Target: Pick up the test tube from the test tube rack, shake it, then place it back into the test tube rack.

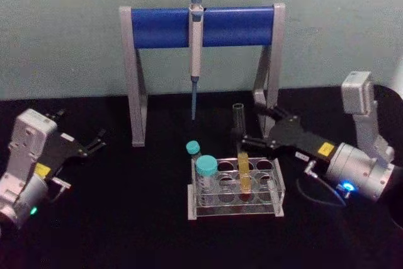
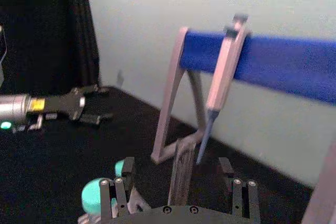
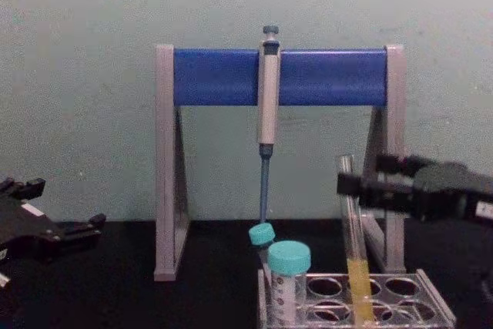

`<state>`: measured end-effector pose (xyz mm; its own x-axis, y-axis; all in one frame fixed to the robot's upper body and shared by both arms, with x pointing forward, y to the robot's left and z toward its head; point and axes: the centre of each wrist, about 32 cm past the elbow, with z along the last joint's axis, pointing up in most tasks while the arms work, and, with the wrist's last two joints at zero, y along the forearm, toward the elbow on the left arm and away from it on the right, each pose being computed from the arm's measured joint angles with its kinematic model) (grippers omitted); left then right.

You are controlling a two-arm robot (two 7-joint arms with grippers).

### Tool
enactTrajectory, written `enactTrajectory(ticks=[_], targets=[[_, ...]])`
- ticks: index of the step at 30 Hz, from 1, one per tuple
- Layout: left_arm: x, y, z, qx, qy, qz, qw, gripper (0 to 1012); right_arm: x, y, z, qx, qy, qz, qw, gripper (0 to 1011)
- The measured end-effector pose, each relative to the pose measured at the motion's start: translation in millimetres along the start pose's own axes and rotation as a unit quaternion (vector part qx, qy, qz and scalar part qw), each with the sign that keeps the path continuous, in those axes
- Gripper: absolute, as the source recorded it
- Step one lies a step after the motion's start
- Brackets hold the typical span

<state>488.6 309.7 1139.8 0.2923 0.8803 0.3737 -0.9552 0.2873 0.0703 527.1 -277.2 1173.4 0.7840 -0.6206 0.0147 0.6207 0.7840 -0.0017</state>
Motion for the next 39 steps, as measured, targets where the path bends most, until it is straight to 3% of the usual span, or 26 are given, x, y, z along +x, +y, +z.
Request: enactTrajectory(ticks=[6, 8, 12, 16, 26, 33, 39], targets=[[0.0, 0.0, 0.0, 0.0, 0.0, 0.0, 1.0, 1001, -6.9, -8.8, 11.6, 0.042, -0.022, -0.047, 0.9978, 1000], [0.0, 0.0, 0.0, 0.0, 0.0, 0.0, 1.0, 1001, -11.5, -13.5, 16.3, 0.055, -0.034, -0.084, 0.9944, 1000], [0.0, 0.0, 0.0, 0.0, 0.0, 0.0, 1.0, 1001, -17.7, -18.6, 20.4, 0.055, -0.047, -0.15, 0.9861, 1000], [0.0, 0.0, 0.0, 0.0, 0.0, 0.0, 1.0, 1001, -21.0, -20.0, 16.9, 0.021, -0.042, -0.216, 0.9753, 1000], [0.0, 0.0, 0.0, 0.0, 0.0, 0.0, 1.0, 1002, -19.7, -20.3, -9.1, -0.074, -0.006, -0.276, 0.9583, 1000], [0.0, 0.0, 0.0, 0.0, 0.0, 0.0, 1.0, 1001, -18.7, -20.3, -21.9, -0.114, 0.017, -0.28, 0.9531, 1000], [0.0, 0.0, 0.0, 0.0, 0.0, 0.0, 1.0, 1001, -17.9, -20.4, -23.5, -0.117, 0.022, -0.277, 0.9534, 1000]])
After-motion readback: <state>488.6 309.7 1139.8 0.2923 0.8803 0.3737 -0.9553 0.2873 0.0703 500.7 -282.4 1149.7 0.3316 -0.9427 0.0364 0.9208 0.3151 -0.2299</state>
